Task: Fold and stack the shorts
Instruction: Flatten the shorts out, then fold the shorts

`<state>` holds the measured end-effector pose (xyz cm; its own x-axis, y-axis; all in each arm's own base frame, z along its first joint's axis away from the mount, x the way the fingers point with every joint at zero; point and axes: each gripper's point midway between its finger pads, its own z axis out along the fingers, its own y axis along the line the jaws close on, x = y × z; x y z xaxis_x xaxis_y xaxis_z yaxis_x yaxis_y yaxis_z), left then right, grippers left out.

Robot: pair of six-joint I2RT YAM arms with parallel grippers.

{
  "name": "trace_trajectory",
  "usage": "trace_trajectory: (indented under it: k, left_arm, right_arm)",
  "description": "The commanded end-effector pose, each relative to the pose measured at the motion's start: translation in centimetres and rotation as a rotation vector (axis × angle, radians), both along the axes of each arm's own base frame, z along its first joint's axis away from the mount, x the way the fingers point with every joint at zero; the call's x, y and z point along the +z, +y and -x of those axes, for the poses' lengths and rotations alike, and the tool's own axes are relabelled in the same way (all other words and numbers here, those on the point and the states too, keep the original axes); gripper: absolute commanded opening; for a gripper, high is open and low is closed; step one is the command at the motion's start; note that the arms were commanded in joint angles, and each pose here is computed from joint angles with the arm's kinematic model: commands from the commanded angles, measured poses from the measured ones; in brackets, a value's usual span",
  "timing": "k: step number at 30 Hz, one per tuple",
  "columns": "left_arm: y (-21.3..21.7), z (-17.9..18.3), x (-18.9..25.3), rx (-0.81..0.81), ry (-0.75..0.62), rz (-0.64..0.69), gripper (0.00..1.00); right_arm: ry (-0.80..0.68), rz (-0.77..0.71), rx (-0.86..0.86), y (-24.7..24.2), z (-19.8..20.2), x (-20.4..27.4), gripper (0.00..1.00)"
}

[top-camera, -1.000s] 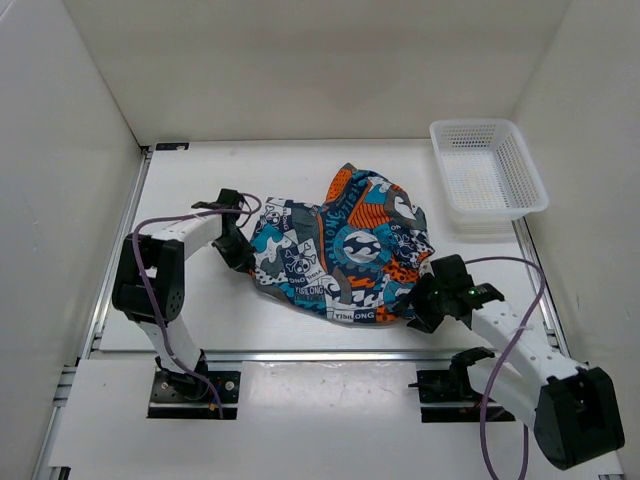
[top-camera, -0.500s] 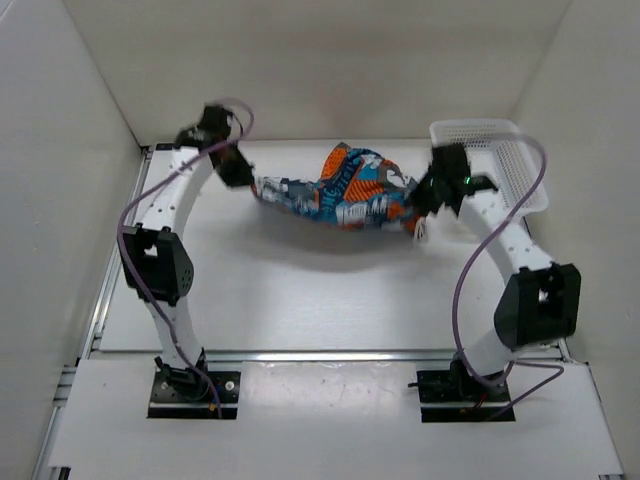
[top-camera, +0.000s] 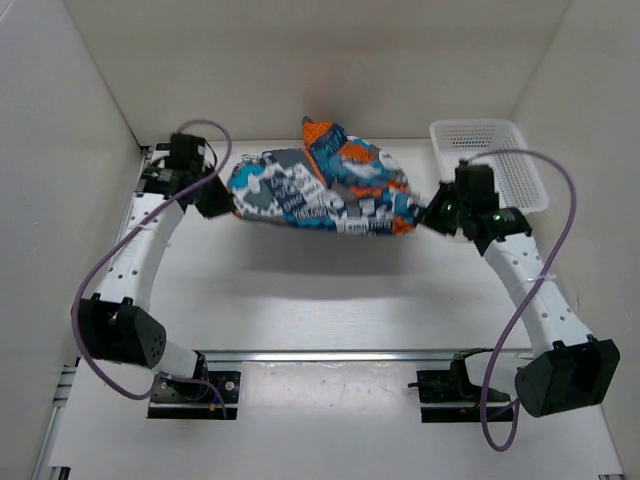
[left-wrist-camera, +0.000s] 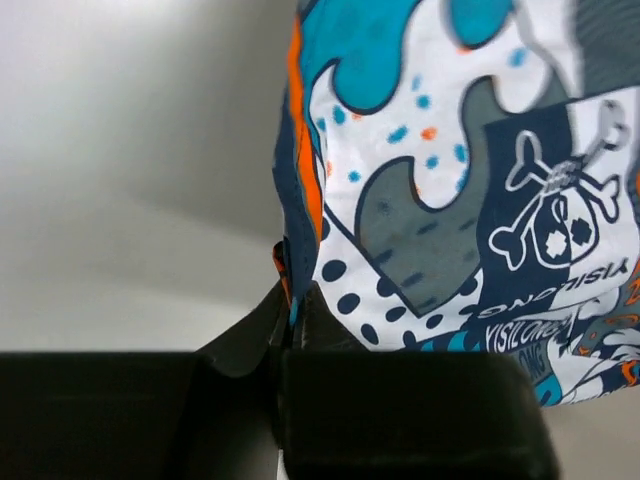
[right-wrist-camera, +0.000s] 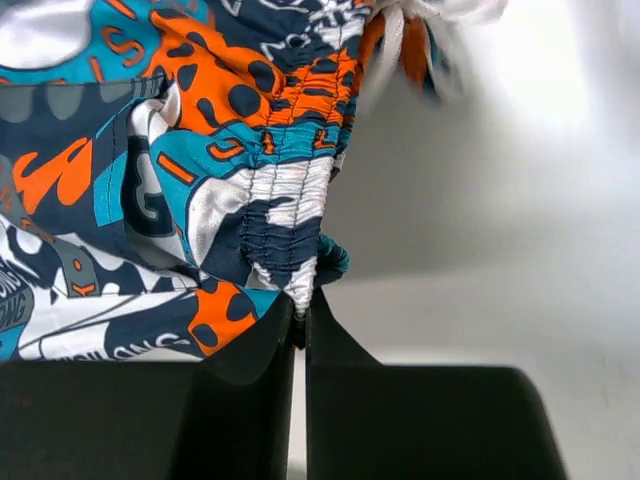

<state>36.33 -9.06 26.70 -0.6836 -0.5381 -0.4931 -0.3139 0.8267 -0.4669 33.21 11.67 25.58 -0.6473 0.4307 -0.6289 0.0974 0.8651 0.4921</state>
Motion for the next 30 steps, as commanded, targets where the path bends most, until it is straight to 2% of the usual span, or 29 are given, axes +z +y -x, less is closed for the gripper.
trace_trajectory:
  k: [1,2,3,4,5,6,9,11,14,16,18,21,25,26,30]
  left_arm:
    - [0.8,2.8,-8.0,-0.004,0.182,-0.068,0.13]
    - [0.7,3.6,-9.8,-0.015,0.224,-0.061,0.19]
    - [-0.2,2.7,-10.9,-0.051,0.234,-0.052,0.38]
    - [-0.3,2.4,-12.2,-0.061,0.262,-0.061,0.48]
    - [-0.5,1.7,-13.0,-0.065,0.286,-0.073,0.54]
    - [-0.7,-0.1,-14.5,-0.093,0.315,-0.096,0.55]
    - [-0.3,-1.7,-15.6,-0.083,0.377,-0.142,0.55]
    - [0.2,-1.4,-14.6,-0.077,0.368,-0.168,0.55]
    - [1.5,0.5,-13.0,-0.038,0.326,-0.205,0.55]
    - [2.2,2.3,-12.6,-0.019,0.317,-0.216,0.55]
    - [2.5,5.1,-14.3,0.018,0.378,-0.201,0.52]
    - [1.5,7.6,-15.3,0.020,0.390,-0.121,0.52]
    - [0.4,11.5,-19.4,0.023,0.502,-0.033,0.55]
    - [-0.2,11.5,-19.8,0.016,0.500,0.006,0.56]
    - [-0.8,11.7,-21.8,-0.002,0.534,0.018,0.58]
  right_arm:
    - [0.287,0.035,0.018,-0.8,6.3,-9.7,0.00]
    - [0.302,0.038,0.001,-1.0,6.5,-10.9,0.00]
    - [0.331,0.043,-0.008,-1.2,6.3,-12.1,0.08]
    - [0.333,0.050,-0.009,-1.4,5.7,-12.6,0.46]
    - [0.296,0.075,-0.014,-1.6,3.9,-12.6,0.58]
    - [0.371,0.124,-0.023,-1.9,3.0,-15.0,0.62]
    - [0.468,0.213,-0.052,-3.3,0.6,-15.9,0.62]
    - [0.397,0.209,-0.055,-3.3,0.7,-14.2,0.63]
    - [0.356,0.205,-0.064,-3.9,3.0,-13.7,0.69]
    - [0.380,0.203,-0.081,-4.5,4.8,-14.5,0.69]
    - [0.381,0.164,-0.085,-4.3,6.4,-14.5,0.69]
    - [0.413,0.107,-0.096,-4.1,9.0,-16.1,0.65]
    - [0.452,0.004,-0.104,-2.9,11.2,-18.2,0.65]
    - [0.453,-0.022,-0.109,-2.6,11.3,-18.4,0.67]
    - [0.471,-0.081,-0.111,-2.1,11.3,-19.7,0.67]
